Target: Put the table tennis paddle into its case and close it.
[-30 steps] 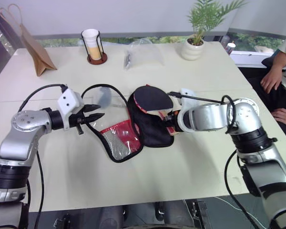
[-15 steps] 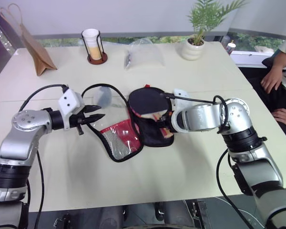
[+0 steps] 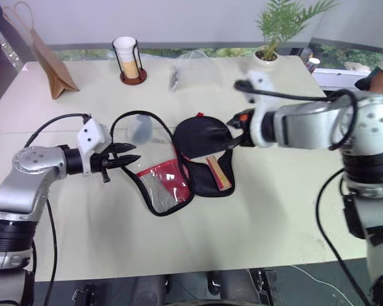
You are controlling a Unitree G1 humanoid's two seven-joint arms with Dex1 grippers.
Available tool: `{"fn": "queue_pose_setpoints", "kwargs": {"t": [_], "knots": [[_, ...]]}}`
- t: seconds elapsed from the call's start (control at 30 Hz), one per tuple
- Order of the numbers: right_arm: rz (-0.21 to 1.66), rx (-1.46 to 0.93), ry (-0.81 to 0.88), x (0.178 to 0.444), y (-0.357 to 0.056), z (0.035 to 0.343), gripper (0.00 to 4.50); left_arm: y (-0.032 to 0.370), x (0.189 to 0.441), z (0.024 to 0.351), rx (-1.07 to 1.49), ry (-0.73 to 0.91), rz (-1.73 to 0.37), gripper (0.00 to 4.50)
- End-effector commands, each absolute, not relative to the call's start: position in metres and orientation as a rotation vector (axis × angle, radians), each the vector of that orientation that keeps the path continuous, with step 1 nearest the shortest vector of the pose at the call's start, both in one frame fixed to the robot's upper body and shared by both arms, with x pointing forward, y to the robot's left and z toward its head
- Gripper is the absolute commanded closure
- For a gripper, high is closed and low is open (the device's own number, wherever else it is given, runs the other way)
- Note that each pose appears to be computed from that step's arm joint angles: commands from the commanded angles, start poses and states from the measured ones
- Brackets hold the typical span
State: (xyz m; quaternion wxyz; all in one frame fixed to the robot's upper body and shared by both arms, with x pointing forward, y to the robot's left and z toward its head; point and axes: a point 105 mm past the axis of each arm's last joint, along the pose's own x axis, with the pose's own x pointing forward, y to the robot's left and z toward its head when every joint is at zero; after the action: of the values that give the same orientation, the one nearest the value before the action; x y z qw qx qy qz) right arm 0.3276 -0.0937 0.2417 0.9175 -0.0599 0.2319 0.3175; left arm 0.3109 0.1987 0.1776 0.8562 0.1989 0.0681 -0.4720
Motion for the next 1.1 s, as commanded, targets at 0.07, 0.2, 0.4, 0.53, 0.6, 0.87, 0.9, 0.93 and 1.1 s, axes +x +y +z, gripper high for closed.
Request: {"fn": "queue_pose_setpoints", "kwargs": {"t": [0.07, 0.2, 0.4, 0.53, 0.6, 0.87, 0.9, 0.93, 1.1], "knots": [[0.790, -0.237, 0.275, 0.325, -0.117, 0.249, 0.06, 0.222, 0.300, 0.209, 0.443, 0.118, -0.989, 3.06], [0.896, -0.402, 0.230, 0.317, -0.144, 0.223, 0.06, 0.242, 0.287, 0.203, 0.460, 0.201, -1.007, 3.06], [0.907, -0.401, 0.206, 0.317, -0.154, 0.209, 0.06, 0.265, 0.279, 0.182, 0.510, 0.274, -0.997, 3.06], [0.917, -0.404, 0.193, 0.314, -0.152, 0.207, 0.06, 0.278, 0.283, 0.164, 0.543, 0.304, -0.971, 3.06], [0.904, -0.411, 0.188, 0.315, -0.152, 0.207, 0.06, 0.277, 0.287, 0.155, 0.559, 0.296, -0.970, 3.06], [0.859, -0.431, 0.162, 0.317, -0.156, 0.217, 0.06, 0.223, 0.332, 0.130, 0.581, 0.104, -1.008, 3.06], [0.851, -0.433, 0.159, 0.317, -0.157, 0.218, 0.06, 0.210, 0.337, 0.129, 0.565, 0.078, -1.036, 3.06], [0.845, -0.433, 0.158, 0.317, -0.158, 0.219, 0.06, 0.202, 0.340, 0.129, 0.556, 0.062, -1.056, 3.06], [0.815, -0.434, 0.151, 0.314, -0.162, 0.222, 0.06, 0.162, 0.349, 0.144, 0.501, -0.042, -1.153, 3.06]]}}
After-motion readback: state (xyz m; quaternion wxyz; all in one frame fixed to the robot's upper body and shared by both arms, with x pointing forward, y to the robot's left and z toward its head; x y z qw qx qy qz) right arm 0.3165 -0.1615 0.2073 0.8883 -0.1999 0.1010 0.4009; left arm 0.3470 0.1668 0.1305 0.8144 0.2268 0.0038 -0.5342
